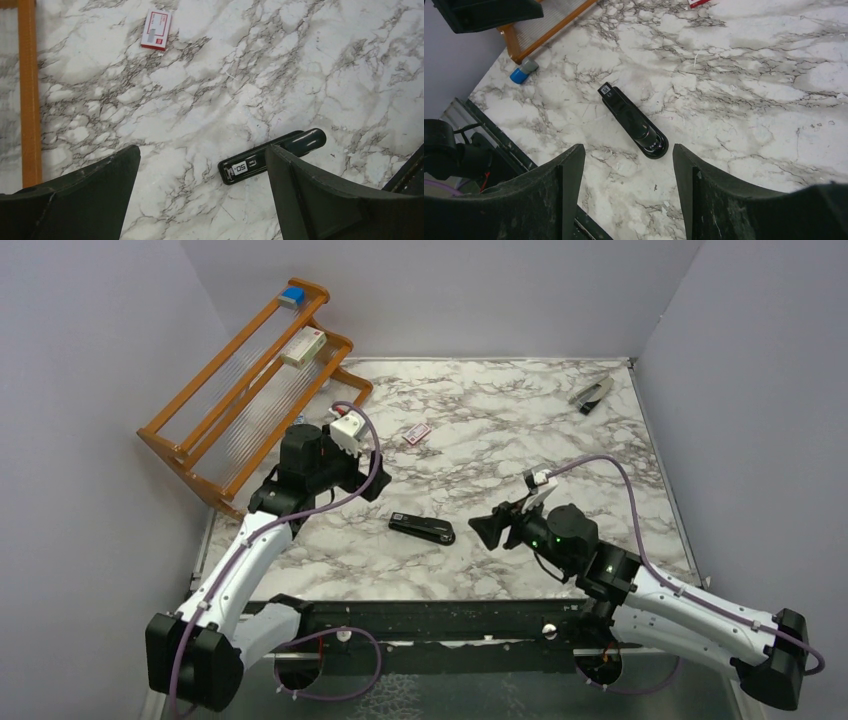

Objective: Load the staples into the stapler

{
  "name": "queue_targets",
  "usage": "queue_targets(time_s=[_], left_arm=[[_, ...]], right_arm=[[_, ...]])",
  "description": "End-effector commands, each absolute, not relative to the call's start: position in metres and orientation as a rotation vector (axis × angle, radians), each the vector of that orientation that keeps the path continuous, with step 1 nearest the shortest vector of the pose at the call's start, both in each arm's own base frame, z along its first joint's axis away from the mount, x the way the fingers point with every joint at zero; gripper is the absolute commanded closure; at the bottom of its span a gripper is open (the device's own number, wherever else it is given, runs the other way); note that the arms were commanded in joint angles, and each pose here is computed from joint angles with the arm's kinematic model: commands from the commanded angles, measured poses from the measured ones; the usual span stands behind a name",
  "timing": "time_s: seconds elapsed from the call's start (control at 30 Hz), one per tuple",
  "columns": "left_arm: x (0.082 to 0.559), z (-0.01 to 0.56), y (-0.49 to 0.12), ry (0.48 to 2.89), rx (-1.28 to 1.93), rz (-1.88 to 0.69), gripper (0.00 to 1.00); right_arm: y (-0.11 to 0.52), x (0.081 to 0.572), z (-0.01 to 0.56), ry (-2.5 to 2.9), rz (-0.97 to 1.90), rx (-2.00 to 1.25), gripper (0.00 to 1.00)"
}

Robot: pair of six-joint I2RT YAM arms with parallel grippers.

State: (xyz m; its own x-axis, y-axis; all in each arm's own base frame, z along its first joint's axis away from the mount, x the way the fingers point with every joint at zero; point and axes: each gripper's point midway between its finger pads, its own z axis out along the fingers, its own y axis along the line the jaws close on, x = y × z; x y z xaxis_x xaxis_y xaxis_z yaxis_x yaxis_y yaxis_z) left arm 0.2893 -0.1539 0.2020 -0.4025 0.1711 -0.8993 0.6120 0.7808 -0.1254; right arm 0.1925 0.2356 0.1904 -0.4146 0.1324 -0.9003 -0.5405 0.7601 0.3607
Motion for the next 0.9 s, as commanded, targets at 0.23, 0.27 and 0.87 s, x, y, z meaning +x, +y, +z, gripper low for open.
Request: queue_targets(time_s=[0.23, 0.27, 0.87], left_arm=[[0.265, 0.201, -0.24, 1.571, 1.317, -0.645, 0.01], [0.255, 0.195, -0.242, 1.527, 1.412, -0.656, 0.01], [0.188, 0.115, -0.276, 1.18, 1.862, -0.78, 0.19]], right_arm=[[0.234, 0.18, 0.17, 1.915, 0.77, -0.374, 0.32], [0.234, 0.18, 0.169, 1.917, 0.77, -0.376, 0.32], [0.215, 0.167, 0.139, 1.999, 0.839, -0.167, 0.32]])
